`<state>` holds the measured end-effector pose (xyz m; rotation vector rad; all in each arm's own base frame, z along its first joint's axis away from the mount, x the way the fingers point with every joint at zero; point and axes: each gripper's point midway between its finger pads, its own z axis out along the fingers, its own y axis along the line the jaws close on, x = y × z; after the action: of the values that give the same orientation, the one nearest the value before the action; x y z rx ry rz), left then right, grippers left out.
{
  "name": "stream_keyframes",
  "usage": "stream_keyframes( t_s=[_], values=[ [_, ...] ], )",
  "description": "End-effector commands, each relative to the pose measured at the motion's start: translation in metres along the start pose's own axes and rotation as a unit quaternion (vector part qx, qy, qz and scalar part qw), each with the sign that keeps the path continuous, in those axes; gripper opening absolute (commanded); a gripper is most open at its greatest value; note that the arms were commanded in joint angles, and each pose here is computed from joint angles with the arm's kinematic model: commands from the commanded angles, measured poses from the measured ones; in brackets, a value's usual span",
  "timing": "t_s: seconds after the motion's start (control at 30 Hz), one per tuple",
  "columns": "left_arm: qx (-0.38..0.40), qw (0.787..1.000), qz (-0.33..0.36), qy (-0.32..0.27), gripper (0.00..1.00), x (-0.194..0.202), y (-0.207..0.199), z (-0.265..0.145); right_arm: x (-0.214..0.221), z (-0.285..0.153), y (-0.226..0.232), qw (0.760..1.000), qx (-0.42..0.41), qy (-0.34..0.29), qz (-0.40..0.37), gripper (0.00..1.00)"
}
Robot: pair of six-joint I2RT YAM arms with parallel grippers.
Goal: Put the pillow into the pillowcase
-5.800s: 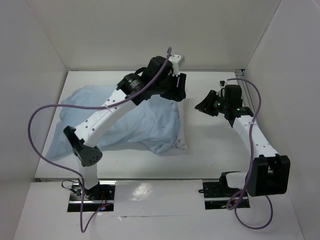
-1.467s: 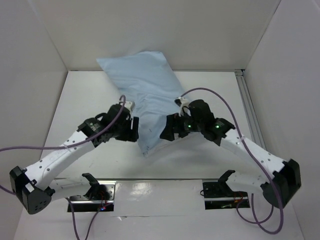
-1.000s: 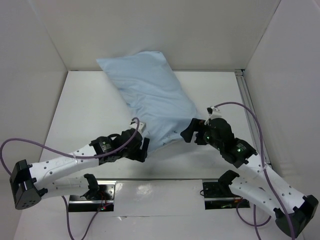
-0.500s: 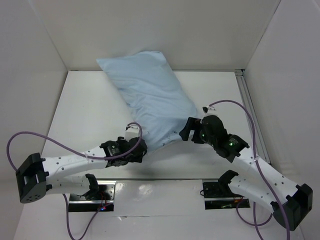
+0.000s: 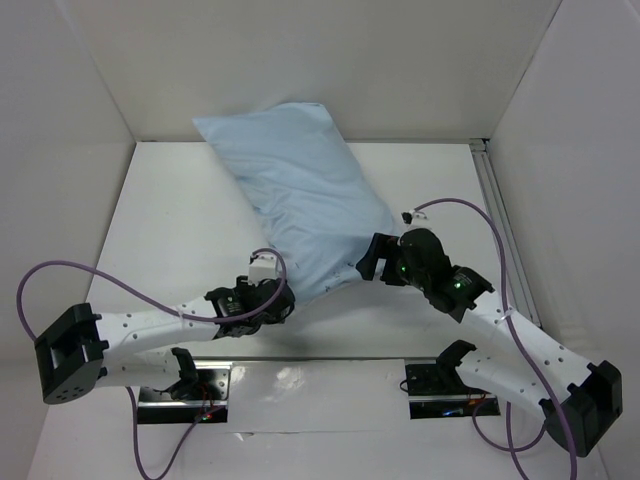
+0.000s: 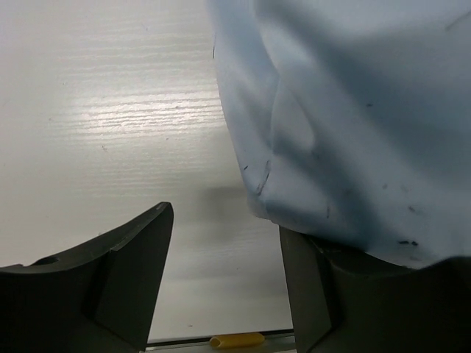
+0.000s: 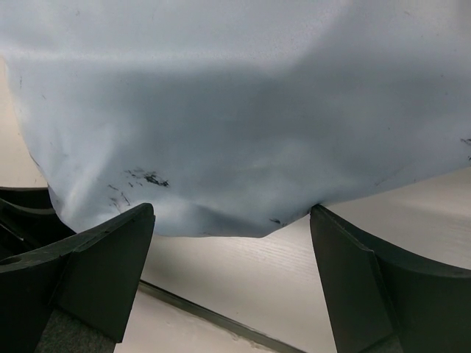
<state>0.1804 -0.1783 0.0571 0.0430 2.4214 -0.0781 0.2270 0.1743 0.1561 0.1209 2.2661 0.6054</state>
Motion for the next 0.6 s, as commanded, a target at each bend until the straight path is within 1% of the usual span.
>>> stream_keyframes(
  t_s=[0.0,0.07,0.13,0.17,0.27,0.3,0.33,0.4,0.43,0.47,0.5,0.53,0.57],
  values=[
    [0.009,0.999,-0.01,-0.036,0.72,-0.015,-0.009,0.003,-0.021,-0.001,0.01,0.999,-0.014,-0.036,0.002,0.93],
    [0.014,0.999,-0.007,-0.048,0.71,-0.021,-0.012,0.003,-0.025,-0.003,0.008,0.999,-0.008,-0.047,0.003,0.93],
    [0.022,0.998,-0.01,-0.055,0.71,-0.027,-0.017,0.001,-0.021,-0.003,0.004,0.999,-0.001,-0.038,0.001,0.93],
    [0.022,0.998,-0.008,-0.061,0.69,-0.029,-0.017,0.002,-0.023,-0.005,0.004,0.999,0.0,-0.045,0.006,0.93],
    [0.015,0.998,-0.013,-0.068,0.59,-0.033,-0.017,0.002,-0.023,-0.007,0.004,0.999,0.0,-0.045,0.007,0.93],
    [0.015,0.998,-0.013,-0.068,0.53,-0.033,-0.017,0.002,-0.023,-0.007,0.004,0.999,0.0,-0.045,0.012,0.93],
    [0.007,0.997,-0.017,-0.071,0.38,-0.034,-0.014,0.003,-0.023,-0.007,0.004,0.999,0.0,-0.045,0.012,0.93],
    [0.006,0.997,-0.026,-0.077,0.25,-0.039,-0.014,-0.001,-0.02,-0.006,0.002,0.999,0.002,-0.041,0.011,0.93],
    [0.002,0.996,-0.026,-0.081,0.2,-0.042,-0.013,-0.002,-0.02,-0.006,0.002,0.999,0.003,-0.041,0.011,0.93],
    [-0.006,0.996,-0.037,-0.083,0.1,-0.045,-0.009,-0.006,-0.021,-0.006,0.0,0.999,0.007,-0.044,0.011,0.93],
    [-0.015,0.996,-0.041,-0.082,0.04,-0.045,-0.006,-0.008,-0.021,-0.006,0.0,0.999,0.007,-0.044,0.011,0.93],
    [-0.022,0.995,-0.047,-0.082,0.0,-0.047,-0.002,-0.011,-0.022,-0.006,-0.002,0.999,0.012,-0.049,0.012,0.93],
    [-0.048,0.994,-0.06,-0.076,0.0,-0.044,0.011,-0.017,-0.021,-0.006,-0.009,0.998,0.027,-0.046,0.013,0.93]
  ],
)
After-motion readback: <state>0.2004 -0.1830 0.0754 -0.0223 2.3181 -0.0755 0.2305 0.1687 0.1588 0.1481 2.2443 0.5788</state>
